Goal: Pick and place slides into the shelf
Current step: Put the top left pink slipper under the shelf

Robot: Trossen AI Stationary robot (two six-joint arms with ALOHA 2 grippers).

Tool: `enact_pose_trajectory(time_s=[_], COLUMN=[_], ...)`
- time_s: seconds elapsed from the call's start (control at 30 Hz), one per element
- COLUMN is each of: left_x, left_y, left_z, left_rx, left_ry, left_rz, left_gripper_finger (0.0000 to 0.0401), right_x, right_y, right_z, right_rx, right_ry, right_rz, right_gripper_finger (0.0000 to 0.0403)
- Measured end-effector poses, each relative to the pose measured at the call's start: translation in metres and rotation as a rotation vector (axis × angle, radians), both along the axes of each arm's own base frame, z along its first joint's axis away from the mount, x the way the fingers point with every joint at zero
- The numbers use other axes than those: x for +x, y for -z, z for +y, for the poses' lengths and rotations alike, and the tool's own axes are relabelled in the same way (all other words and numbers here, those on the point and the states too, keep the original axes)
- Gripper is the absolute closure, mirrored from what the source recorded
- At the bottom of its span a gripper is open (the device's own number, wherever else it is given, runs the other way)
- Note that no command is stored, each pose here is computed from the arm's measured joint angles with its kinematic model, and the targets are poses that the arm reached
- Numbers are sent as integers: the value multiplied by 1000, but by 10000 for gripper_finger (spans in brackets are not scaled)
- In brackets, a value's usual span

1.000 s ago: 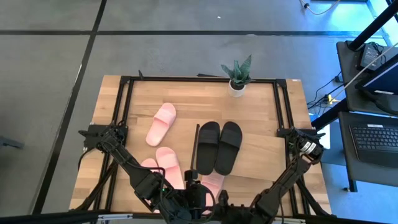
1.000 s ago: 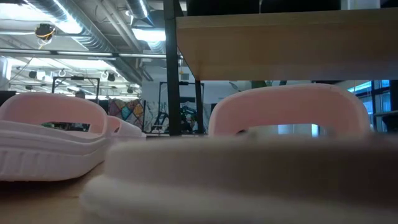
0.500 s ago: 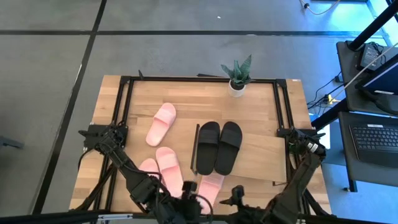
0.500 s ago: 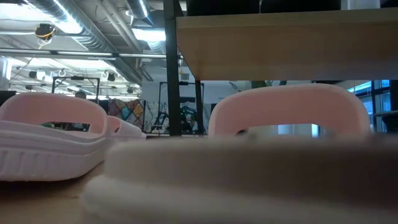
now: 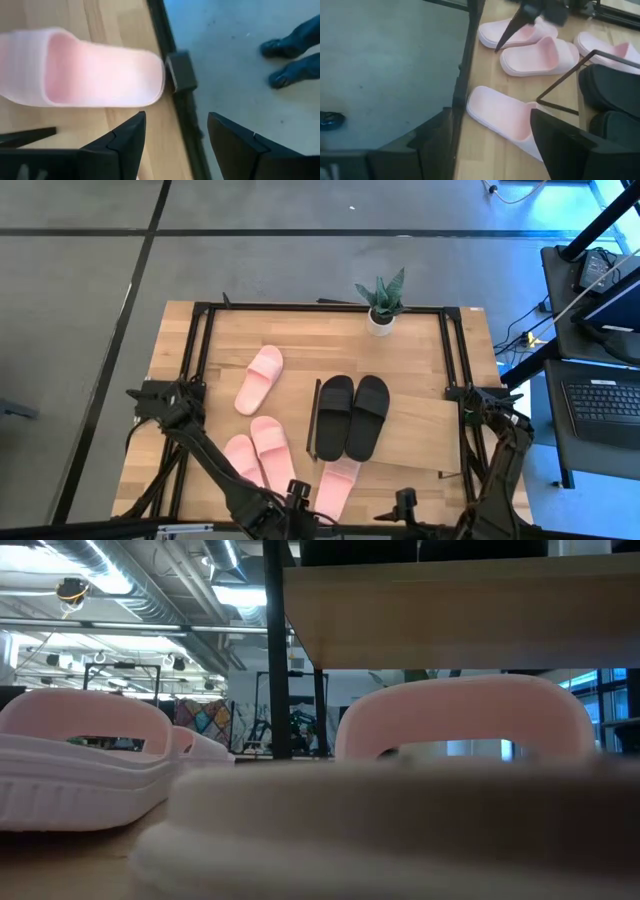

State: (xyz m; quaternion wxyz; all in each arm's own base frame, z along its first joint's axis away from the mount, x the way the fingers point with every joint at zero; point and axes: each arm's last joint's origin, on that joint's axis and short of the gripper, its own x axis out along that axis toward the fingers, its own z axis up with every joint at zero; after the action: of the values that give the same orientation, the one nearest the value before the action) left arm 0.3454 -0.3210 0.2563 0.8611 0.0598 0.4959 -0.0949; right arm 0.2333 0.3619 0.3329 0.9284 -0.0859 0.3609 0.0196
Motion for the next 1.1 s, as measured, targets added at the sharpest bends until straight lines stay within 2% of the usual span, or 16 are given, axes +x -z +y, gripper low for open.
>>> enact_pose_trajectory(time_s=[0.13,0.33,0.6,0.93,1.1], left_x=[5,7,13,16,15], left_y=[28,55,72,83,88], left_z=[-1,3,16,15,15], left_rx=[27,65,105,175,333], left_ry=[1,26,7,182,447], left_rz=[-16,-19,-25,-87,-115], left_gripper_finger=[197,197,197,197,197], right_x=[0,-1,-1,-1,-1], right_y=[0,1,1,1,1], right_z=[-1,-1,-1,-1,-1], right_rx=[18,38,79,105,101], right_ry=[25,46,84,110,110], right_rz=[3,4,2,1,4], right_gripper_finger=[137,137,137,137,137])
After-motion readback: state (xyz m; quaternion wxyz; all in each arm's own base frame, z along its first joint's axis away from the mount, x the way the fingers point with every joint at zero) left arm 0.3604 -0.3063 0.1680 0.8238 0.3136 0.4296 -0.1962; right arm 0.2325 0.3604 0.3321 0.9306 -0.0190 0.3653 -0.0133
